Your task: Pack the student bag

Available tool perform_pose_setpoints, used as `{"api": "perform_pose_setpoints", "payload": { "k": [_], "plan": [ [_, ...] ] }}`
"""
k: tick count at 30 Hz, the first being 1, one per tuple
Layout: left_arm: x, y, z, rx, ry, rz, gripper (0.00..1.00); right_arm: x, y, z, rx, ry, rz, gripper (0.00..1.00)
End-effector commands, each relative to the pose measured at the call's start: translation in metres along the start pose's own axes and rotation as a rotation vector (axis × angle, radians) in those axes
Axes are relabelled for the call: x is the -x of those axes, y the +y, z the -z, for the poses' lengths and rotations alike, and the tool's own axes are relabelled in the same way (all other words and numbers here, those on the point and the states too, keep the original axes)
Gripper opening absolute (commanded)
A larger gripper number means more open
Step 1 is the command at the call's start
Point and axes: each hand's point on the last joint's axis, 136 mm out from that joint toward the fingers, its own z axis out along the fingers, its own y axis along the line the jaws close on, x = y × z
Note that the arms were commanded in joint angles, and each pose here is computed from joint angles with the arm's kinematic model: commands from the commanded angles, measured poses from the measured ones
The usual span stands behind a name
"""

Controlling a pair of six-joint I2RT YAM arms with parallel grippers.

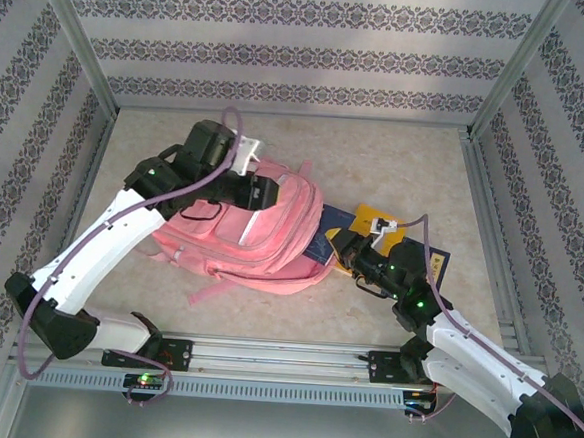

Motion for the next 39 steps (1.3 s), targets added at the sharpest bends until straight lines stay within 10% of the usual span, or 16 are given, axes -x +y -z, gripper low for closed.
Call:
{"api": "perform_pose_setpoints", "payload": {
  "k": [1, 18, 26, 29, 39],
  "plan": [
    [-0.024, 0.004, -0.015, 0.19, 0.106, -0.126, 0.52, 0.004, 0.055, 0.004, 0.181, -0.026, 0.045, 0.0],
    [-0.046, -0.023, -0.098, 0.42, 0.243, -0.413, 0.53, 0.003, 0.081, 0.012, 0.243, -0.042, 0.06, 0.0],
    [-0.051, -0.004, -0.106, 0.494, 0.246, -0.448, 0.23, 0.004, 0.082, 0.014, 0.243, -0.048, 0.052, 0.0],
    [-0.042, -0.005, -0.097, 0.483, 0.218, -0.436, 0.0, 0.004, 0.08, 0.014, 0.234, -0.05, 0.061, 0.0],
    [0.011, -0.008, -0.005, 0.381, 0.016, -0.324, 0.0, -0.001, 0.009, 0.013, 0.027, -0.052, 0.131, 0.0]
  ]
}}
